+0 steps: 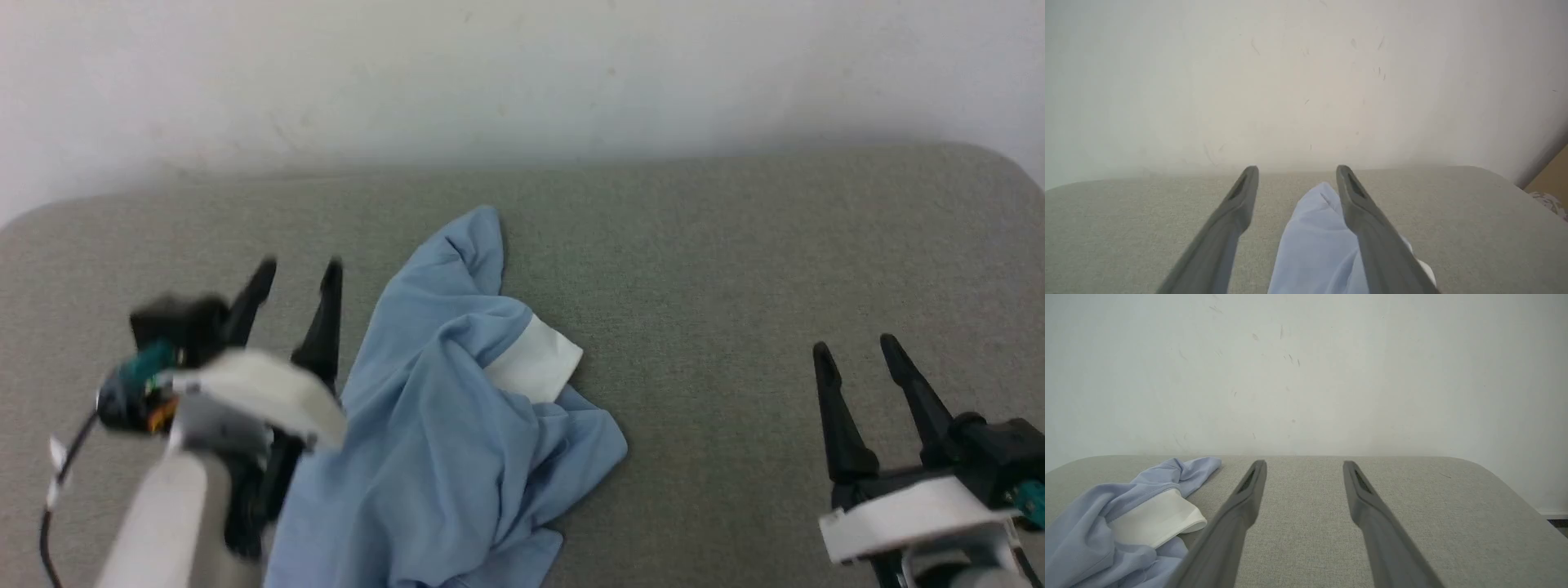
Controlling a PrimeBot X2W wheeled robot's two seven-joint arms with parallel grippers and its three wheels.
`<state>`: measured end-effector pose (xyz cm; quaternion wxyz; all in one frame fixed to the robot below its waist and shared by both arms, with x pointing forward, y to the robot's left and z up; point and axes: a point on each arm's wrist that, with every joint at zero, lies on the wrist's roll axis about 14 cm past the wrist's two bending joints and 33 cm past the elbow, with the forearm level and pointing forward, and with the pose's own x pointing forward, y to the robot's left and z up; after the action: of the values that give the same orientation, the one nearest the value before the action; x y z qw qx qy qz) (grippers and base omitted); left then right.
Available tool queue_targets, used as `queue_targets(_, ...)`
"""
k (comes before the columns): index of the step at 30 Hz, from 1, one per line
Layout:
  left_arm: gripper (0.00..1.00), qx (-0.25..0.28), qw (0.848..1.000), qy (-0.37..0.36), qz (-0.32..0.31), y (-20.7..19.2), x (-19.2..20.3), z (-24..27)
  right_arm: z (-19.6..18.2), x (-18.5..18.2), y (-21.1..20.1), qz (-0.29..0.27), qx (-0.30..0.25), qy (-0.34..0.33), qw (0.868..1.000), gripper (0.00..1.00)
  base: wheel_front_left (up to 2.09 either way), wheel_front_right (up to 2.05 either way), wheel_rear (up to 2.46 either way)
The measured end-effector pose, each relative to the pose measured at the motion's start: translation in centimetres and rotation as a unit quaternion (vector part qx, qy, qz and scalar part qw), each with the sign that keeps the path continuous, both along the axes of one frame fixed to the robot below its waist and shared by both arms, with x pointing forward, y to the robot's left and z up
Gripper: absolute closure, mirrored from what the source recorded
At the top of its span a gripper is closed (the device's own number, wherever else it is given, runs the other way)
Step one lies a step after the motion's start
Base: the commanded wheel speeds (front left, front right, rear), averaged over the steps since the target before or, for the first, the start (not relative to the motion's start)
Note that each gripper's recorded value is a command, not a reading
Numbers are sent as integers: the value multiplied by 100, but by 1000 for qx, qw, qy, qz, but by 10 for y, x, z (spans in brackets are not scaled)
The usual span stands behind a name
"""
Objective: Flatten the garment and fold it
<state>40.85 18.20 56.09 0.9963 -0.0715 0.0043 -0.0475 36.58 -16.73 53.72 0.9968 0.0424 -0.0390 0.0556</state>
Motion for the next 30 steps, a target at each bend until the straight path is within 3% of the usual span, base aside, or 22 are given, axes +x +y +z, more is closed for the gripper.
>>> queue_targets(6,0,47,995,-28,-86,-40,79,34,0,12,-8,-13,2,-4,1000,0,0,0,0)
queue_targets(12,0,70,982,99,-141,-72,135,-16,-21,18,-25,-40,11,19,999,0,0,0,0)
queue_targets(16,0,98,953,239,-157,-75,143,-83,-32,18,-33,-54,11,31,998,0,0,0,0)
queue_targets(22,0,135,885,414,-166,-65,122,-171,-48,12,-52,-84,7,52,995,0,0,0,0)
queue_targets(23,23,136,879,425,-168,-66,121,-177,-51,10,-55,-89,6,56,994,0,0,0,0)
queue_targets(25,100,135,869,443,-172,-68,123,-181,-55,8,-59,-96,7,62,993,0,0,0,0)
queue_targets(27,100,130,872,439,-176,-72,126,-180,-58,8,-61,-99,7,66,993,0,0,0,0)
queue_targets(30,100,131,895,388,-176,-74,134,-170,-56,10,-58,-94,7,64,994,0,0,0,0)
